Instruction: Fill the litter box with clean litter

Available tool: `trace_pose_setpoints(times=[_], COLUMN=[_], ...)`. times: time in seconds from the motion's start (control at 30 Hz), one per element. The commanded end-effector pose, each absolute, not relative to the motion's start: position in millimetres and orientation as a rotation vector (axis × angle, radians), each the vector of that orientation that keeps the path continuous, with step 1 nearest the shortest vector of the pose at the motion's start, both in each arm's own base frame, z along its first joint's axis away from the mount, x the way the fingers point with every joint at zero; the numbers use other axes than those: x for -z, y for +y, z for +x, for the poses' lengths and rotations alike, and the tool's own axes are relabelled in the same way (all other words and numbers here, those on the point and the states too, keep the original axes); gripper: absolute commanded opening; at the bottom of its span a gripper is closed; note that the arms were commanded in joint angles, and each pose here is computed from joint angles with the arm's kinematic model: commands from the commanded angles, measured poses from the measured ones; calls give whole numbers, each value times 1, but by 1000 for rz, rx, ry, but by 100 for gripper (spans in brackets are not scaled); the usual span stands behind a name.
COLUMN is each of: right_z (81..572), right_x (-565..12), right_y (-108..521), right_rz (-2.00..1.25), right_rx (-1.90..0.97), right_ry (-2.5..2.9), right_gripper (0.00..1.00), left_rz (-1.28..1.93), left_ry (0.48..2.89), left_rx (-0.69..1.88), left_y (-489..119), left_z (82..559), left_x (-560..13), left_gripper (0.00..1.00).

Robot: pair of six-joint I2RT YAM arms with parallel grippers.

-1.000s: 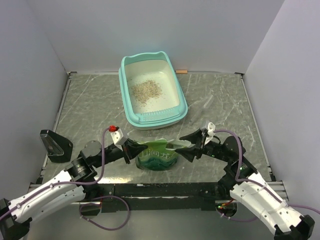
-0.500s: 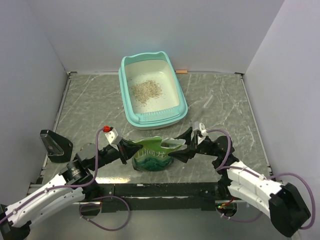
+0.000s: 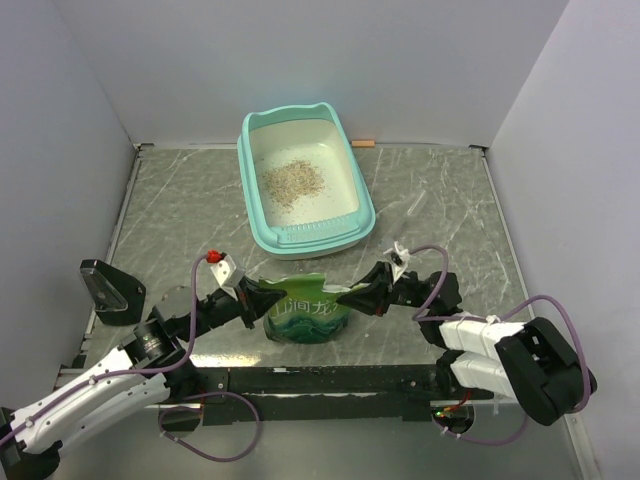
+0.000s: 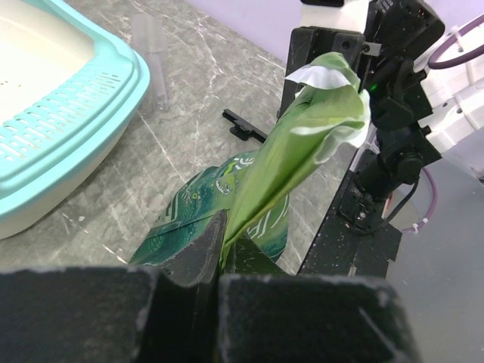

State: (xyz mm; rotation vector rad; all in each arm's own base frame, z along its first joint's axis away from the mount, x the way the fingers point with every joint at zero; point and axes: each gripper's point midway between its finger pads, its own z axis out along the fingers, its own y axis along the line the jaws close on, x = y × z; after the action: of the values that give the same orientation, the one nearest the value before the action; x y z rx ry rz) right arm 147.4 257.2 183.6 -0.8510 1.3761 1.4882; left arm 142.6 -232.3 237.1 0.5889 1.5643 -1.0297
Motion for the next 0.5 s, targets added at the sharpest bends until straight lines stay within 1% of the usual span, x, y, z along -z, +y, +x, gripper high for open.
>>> trace_pose_setpoints(times=[0.0, 0.07, 0.13, 0.2, 0.3, 0.47], right_z=[122, 119, 115, 111, 106, 103], right_x=[-225, -226, -232, -236, -243, -249], right_y=[247, 245, 242, 240, 237, 236], right_rz=[-955, -951, -944, -937, -934, -932], right_rx=[-1425, -1434, -1430, -1424, -1435, -1436], right_ry=[1049, 1046, 1024, 1006, 984, 964], right_gripper=[21, 22, 26, 32, 38, 37], left_rz=[504, 509, 509, 512, 524, 535], left_ry=[1433, 1433, 1436, 1440, 1453, 1466], left_rx=[1053, 1054, 1062, 1070, 1084, 1103], left_y=[-227, -228, -229, -230, -234, -236], left_z=[147, 147, 146, 146, 145, 142], left_x=[-287, -287, -286, -284, -280, -277], left_gripper=[1, 1, 1, 1, 1, 1])
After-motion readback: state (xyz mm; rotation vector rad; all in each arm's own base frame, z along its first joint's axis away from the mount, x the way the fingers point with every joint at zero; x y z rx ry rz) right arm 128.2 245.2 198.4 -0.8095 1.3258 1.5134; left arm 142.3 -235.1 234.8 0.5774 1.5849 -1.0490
